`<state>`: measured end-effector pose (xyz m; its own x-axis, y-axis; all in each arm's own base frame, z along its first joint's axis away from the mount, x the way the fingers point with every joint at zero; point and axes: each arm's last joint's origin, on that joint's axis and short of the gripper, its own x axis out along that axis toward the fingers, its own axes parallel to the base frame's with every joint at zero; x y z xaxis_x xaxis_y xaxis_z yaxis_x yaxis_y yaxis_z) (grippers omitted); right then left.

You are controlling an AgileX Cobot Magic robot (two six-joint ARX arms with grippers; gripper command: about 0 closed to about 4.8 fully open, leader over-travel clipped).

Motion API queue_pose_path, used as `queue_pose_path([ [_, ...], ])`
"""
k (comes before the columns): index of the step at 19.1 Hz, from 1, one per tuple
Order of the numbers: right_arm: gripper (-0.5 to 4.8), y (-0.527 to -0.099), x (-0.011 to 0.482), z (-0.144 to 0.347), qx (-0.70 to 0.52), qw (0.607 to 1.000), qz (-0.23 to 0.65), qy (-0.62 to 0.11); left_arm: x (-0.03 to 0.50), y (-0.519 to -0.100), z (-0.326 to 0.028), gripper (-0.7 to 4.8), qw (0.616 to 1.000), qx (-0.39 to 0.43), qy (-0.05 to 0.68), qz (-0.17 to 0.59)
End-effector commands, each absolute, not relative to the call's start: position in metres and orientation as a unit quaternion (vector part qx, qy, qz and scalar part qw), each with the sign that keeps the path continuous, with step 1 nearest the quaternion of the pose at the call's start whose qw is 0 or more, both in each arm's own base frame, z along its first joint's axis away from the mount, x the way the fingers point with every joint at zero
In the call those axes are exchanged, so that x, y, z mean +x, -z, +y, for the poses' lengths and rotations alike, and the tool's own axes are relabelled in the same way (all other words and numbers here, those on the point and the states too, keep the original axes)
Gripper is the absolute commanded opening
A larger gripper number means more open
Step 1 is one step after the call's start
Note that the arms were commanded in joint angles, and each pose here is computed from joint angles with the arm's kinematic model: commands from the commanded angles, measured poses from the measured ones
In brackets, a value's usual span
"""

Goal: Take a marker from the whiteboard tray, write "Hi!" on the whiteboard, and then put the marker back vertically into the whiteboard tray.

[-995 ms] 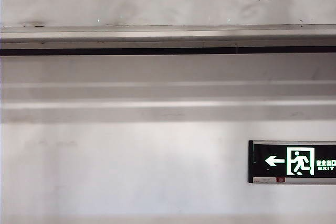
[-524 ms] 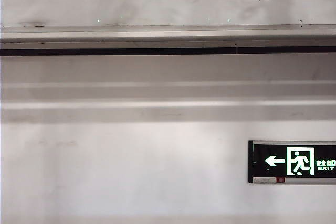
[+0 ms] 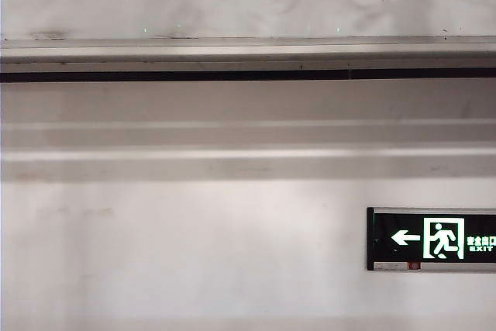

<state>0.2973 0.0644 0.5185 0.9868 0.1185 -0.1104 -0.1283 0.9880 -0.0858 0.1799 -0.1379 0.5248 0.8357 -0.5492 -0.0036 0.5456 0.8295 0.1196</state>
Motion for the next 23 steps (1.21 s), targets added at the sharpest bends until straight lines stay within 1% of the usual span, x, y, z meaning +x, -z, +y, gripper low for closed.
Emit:
queue_pose_path([
  [1, -0.02, -0.544, 0.270, 0.055, -0.037, 0.999, -0.014, -0.016, 0.178, -0.527, -0.137, -0.06, 0.956, 0.057, 0.286, -0.022],
  [3, -0.02, -0.551, 0.264, 0.054, -0.034, 0.999, -0.036, -0.013, 0.179, -0.527, -0.137, -0.06, 0.956, 0.057, 0.286, -0.022],
  [6, -0.01, -0.554, 0.268, 0.044, -0.043, 0.997, -0.056, 0.000, 0.179, -0.527, -0.137, -0.06, 0.956, 0.057, 0.286, -0.022],
  [10, -0.01, -0.549, 0.277, 0.047, -0.045, 0.998, -0.049, -0.013, 0.179, -0.527, -0.137, -0.06, 0.956, 0.057, 0.286, -0.022],
  [12, -0.01, -0.547, 0.284, 0.049, -0.046, 0.997, -0.054, -0.031, 0.179, -0.527, -0.137, -0.06, 0.956, 0.057, 0.286, -0.022],
  [18, -0.02, -0.543, 0.293, 0.051, -0.045, 0.997, -0.056, -0.032, 0.178, -0.527, -0.137, -0.06, 0.956, 0.057, 0.286, -0.022],
  [23, -0.01, -0.538, 0.297, 0.052, -0.048, 0.998, -0.034, -0.033, 0.178, -0.527, -0.137, -0.06, 0.956, 0.057, 0.286, -0.022],
])
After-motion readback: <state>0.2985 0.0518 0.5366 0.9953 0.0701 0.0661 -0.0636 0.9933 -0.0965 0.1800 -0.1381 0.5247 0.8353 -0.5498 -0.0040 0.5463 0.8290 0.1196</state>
